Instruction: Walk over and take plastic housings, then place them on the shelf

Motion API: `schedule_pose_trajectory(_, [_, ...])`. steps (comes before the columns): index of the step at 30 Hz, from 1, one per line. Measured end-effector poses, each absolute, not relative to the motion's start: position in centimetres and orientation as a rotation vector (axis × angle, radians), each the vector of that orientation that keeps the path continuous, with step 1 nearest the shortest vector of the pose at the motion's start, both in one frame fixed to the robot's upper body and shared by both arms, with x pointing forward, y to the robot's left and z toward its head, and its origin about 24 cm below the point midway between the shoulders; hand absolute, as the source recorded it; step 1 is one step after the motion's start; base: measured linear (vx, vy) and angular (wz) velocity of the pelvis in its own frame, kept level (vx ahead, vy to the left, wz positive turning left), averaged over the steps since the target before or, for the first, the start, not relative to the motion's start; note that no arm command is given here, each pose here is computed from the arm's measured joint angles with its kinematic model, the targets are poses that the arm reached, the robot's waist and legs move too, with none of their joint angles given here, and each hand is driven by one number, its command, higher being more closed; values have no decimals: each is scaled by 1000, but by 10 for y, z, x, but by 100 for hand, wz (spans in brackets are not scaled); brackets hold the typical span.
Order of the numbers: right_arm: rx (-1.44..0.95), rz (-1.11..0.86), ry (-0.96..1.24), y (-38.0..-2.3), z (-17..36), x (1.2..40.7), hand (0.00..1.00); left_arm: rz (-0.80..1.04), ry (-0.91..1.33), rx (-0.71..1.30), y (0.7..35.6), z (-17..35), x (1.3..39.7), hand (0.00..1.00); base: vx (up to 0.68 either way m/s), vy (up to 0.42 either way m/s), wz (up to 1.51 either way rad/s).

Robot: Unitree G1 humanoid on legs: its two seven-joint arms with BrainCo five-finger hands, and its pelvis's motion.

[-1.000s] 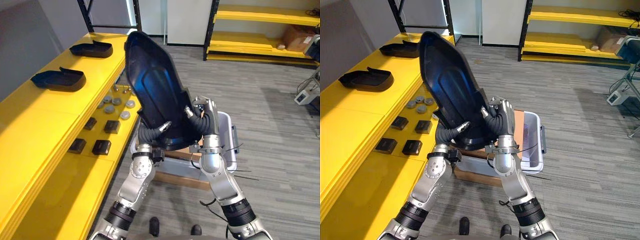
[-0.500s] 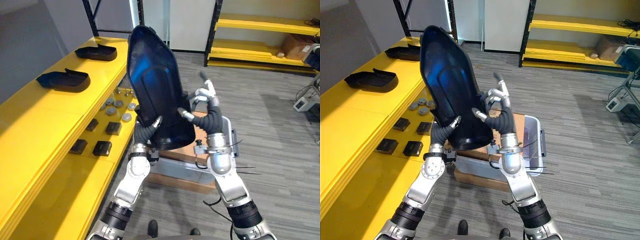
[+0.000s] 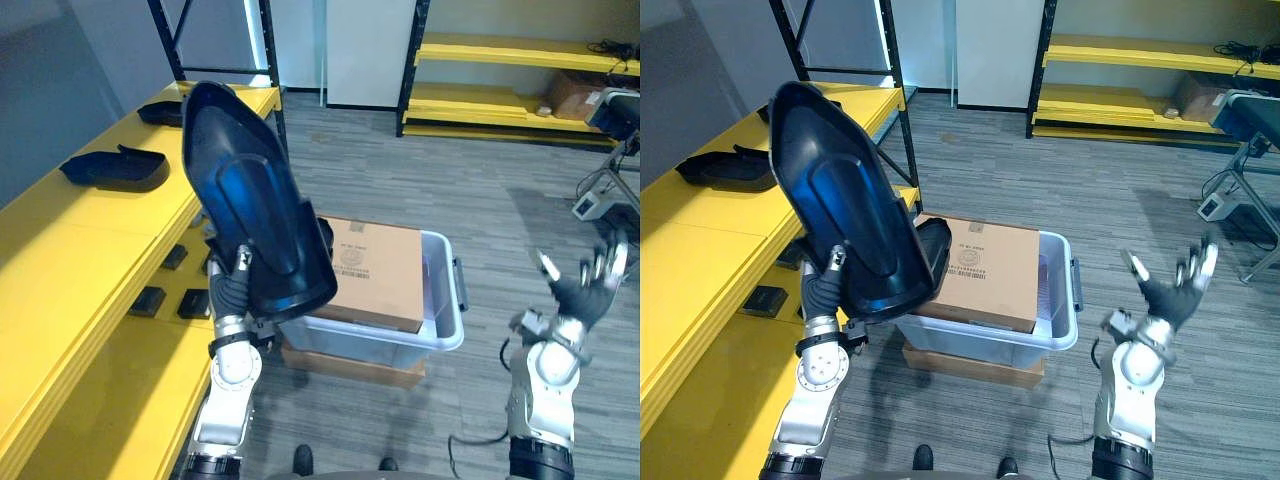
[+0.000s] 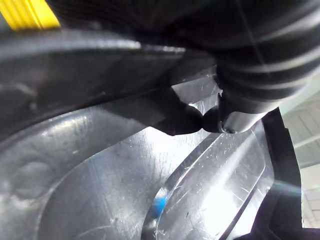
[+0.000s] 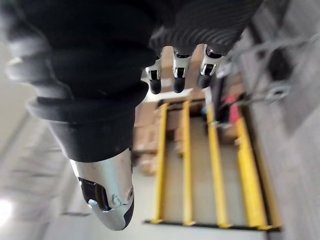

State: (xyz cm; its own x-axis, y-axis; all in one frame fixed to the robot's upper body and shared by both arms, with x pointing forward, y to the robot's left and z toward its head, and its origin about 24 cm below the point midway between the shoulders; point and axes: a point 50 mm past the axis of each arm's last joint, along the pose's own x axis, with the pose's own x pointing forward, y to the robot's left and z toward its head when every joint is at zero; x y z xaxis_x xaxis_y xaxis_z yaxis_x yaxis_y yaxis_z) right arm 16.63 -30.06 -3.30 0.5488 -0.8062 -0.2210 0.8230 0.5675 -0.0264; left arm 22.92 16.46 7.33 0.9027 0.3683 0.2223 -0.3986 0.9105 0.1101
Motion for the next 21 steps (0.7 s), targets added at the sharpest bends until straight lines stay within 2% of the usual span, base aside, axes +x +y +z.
schedule_pose_trajectory(6, [183, -965, 794, -275, -128, 78, 0, 322, -157, 152, 157, 64, 222, 100, 41, -25, 2])
schedule_pose_trajectory(9, [230, -928, 931, -257, -145, 53, 0, 283, -149, 150, 153, 62, 221, 100, -7, -12, 11])
schedule_pose_trajectory(16, [237, -842, 1001, -240, -153, 44, 0, 242, -171, 127, 147, 65, 215, 100, -26, -12, 47])
schedule_pose_trajectory(21, [212, -764, 935, -233, -147, 66, 0, 211, -240, 35, 137, 83, 214, 100, -17, 11, 176])
